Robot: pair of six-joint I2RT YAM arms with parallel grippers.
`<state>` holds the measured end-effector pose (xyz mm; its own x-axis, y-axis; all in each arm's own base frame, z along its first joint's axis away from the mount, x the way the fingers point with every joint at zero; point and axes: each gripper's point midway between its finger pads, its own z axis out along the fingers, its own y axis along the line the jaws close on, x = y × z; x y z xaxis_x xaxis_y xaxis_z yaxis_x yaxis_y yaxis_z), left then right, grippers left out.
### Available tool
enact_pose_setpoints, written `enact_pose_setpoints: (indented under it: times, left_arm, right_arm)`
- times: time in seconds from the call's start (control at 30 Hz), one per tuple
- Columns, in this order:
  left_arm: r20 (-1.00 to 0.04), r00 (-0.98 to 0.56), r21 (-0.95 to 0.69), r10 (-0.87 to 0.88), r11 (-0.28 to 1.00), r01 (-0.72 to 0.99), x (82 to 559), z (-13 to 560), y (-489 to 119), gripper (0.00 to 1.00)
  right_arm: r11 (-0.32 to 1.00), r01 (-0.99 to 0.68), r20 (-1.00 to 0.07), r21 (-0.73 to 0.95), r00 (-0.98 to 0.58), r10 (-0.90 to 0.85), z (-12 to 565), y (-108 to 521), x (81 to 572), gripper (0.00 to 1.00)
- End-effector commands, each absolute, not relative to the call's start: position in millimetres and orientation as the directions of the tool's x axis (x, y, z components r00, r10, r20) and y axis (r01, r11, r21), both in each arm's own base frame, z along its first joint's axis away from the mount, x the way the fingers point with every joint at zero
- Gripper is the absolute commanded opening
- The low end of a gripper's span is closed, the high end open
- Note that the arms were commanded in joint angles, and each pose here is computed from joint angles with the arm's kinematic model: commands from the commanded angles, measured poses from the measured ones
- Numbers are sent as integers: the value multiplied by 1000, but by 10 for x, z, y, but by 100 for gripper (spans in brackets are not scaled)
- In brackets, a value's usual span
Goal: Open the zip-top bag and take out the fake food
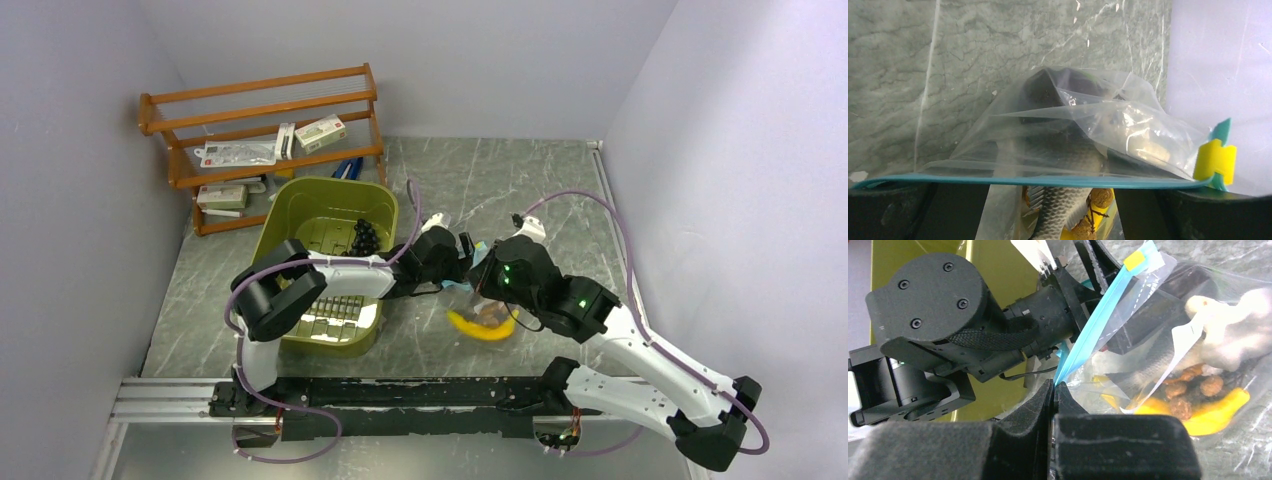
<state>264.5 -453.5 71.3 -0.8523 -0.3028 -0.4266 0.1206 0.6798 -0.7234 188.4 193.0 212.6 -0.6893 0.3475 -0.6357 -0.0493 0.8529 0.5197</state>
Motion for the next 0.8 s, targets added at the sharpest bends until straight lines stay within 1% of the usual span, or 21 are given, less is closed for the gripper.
enact_pose_setpoints:
  times: [0.0, 0.07, 0.13, 0.23, 0.27, 0.33, 0.37, 0.4, 0.43, 0.47, 0.5, 0.53, 0.57, 0.6, 0.67, 0.73, 0.77]
  left_arm:
    - [-396, -825, -745, -403, 667, 32, 2813, 656, -4522, 96]
    - [-359, -826, -780, -433, 625, 11, 2808, 706, -4574, 98]
    - [-338, -825, -807, -452, 591, 7, 2824, 784, -4644, 95]
    - [-344, -824, -802, -451, 597, 8, 2841, 826, -4671, 93]
    - [-351, -820, -797, -451, 604, 9, 2844, 826, -4650, 93]
    - [-353, -817, -791, -455, 611, 1, 2836, 801, -4599, 92]
    - [-355, -818, -789, -453, 614, 3, 2823, 790, -4584, 92]
    - [-357, -819, -789, -448, 614, 8, 2815, 782, -4578, 92]
    - [-358, -824, -788, -440, 615, 14, 2799, 770, -4578, 92]
    - [-358, -830, -786, -429, 618, 19, 2783, 752, -4584, 91]
    - [-359, -832, -783, -423, 622, 21, 2776, 738, -4583, 91]
    - [-358, -835, -779, -418, 627, 20, 2769, 721, -4581, 91]
    - [-361, -835, -776, -416, 630, 22, 2768, 713, -4574, 91]
    - [-364, -834, -773, -416, 634, 22, 2764, 705, -4564, 91]
    - [-366, -828, -773, -424, 634, 18, 2771, 721, -4539, 91]
    - [-368, -826, -774, -427, 633, 18, 2772, 734, -4527, 91]
    - [-369, -827, -774, -424, 632, 21, 2771, 742, -4533, 91]
  right_arm:
    - [785, -163, -627, 597, -705, 330, 2346, 2171, 1817, 0]
    - [770, -191, -627, 609, -710, 320, 2382, 2225, 1801, 0]
    - [754, -214, -628, 621, -712, 315, 2415, 2265, 1783, 0]
    - [743, -224, -629, 631, -708, 321, 2457, 2264, 1766, 0]
    - [748, -222, -634, 625, -704, 320, 2461, 2235, 1764, 3]
    - [787, -194, -662, 585, -675, 326, 2489, 2099, 1809, 15]
    - [813, -161, -675, 559, -659, 333, 2506, 1999, 1839, 32]
    - [843, -120, -692, 524, -637, 340, 2516, 1872, 1877, 44]
    - [864, -81, -711, 497, -609, 352, 2590, 1742, 1909, 55]
    - [883, -40, -732, 467, -578, 361, 2641, 1609, 1942, 59]
    - [899, -4, -752, 438, -550, 364, 2682, 1485, 1966, 61]
    - [909, 23, -769, 417, -524, 366, 2722, 1383, 1985, 61]
    - [914, 50, -785, 402, -494, 372, 2766, 1294, 2009, 59]
    - [921, 82, -797, 382, -474, 373, 2773, 1211, 2030, 56]
    - [938, 167, -822, 304, -451, 347, 2706, 1022, 2062, 46]
    - [942, 257, -834, 214, -454, 314, 2573, 888, 2121, 40]
    - [943, 274, -824, 186, -480, 302, 2485, 885, 2168, 39]
